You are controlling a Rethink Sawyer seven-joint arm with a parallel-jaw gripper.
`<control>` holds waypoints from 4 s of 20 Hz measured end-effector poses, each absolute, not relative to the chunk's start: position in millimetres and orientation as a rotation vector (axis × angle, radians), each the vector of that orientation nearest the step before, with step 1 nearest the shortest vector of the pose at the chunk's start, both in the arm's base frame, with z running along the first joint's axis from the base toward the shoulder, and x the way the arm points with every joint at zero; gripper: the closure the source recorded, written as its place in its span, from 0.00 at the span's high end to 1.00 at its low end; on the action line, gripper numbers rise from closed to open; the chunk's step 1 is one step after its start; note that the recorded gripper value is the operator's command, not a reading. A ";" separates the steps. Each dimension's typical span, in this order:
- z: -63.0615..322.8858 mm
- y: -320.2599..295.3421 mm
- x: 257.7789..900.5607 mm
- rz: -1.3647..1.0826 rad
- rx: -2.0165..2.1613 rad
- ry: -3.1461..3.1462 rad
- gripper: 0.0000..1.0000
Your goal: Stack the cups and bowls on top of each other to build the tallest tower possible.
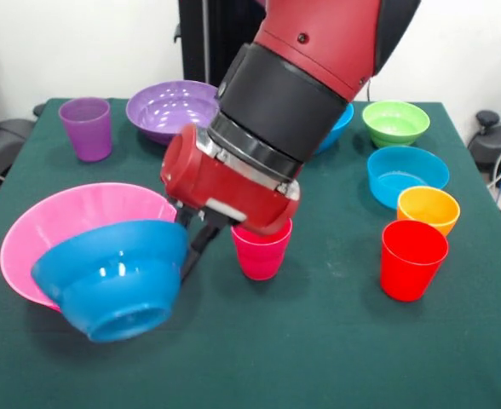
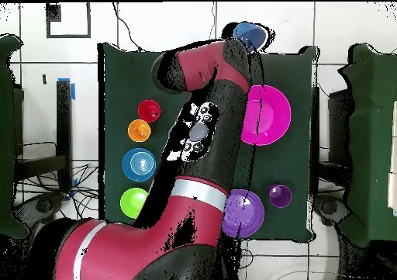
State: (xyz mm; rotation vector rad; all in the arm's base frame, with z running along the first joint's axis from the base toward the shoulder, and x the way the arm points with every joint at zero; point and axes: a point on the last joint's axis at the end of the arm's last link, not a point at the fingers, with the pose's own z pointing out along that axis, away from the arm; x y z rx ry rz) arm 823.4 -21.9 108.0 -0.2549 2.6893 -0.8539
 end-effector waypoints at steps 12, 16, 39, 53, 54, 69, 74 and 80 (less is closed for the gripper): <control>118.1 -27.0 768.4 -1.000 -0.055 3.094 0.00; 119.2 -26.4 757.4 -1.027 -0.014 3.169 0.00; 41.8 -46.7 788.5 -1.094 -0.124 3.171 0.00; -2.3 -62.0 777.9 -1.132 -0.271 3.303 0.00; 0.7 -61.5 776.2 -1.137 -0.285 3.327 0.00; 33.7 -62.0 774.5 -1.190 -0.340 3.425 0.00; 51.1 -63.0 787.1 -1.223 -0.331 3.376 0.00; 64.2 -65.0 791.3 -1.237 -0.318 3.357 0.00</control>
